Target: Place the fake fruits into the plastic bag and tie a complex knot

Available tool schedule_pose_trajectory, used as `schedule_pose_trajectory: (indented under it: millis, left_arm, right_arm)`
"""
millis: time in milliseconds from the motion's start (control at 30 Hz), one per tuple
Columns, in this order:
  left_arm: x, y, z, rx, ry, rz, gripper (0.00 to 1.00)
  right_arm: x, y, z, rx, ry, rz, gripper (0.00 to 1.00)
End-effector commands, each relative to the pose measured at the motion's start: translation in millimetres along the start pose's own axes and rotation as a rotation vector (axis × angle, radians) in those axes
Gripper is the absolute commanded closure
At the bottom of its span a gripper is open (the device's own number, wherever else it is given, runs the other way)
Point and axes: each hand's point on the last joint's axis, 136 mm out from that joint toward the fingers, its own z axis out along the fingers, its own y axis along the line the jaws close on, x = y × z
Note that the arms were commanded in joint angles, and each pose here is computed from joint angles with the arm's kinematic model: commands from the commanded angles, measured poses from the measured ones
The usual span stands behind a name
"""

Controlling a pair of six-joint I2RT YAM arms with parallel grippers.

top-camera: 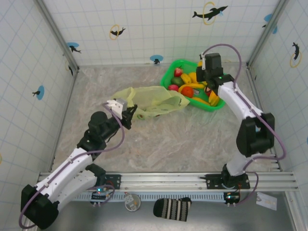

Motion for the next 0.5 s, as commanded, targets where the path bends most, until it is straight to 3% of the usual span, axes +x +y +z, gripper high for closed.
schedule_pose_trajectory:
  millis: [0,100,267,333,467]
  left_arm:
    - [-23.7,-8.8,-1.2,0.048,-0.047,-0.031,1.00]
    - [-29.8,-9.5,-1.5,0.051,-0.068,-0.028,1.00]
    - [-33.5,-10.1,-0.7,0.062,-0.080,-0.036,1.00]
    - [-31.2,-10.0,-1.0,0.067,-0.078,-0.040,1.00]
    - [-28.9,-7.7,-4.7,0.060,-0.088,-0.044,1.00]
  right_arm:
    - [-63.2,42.6,-63.5,-0.252,-0.295,0.090,0.55]
    - [-92.6,85.0,-129.9,-0.469,-0.513,0.105,0.55]
    - [-95.6,171.1,-212.5,-0.748,-0.691,0.020,0.57]
    - [-82.2,199.9,-221.8,-0.818,-0.692,0.004,0.58]
    - [-36.3,243.7,-203.9,-0.866,-0.631,-0.031,0.59]
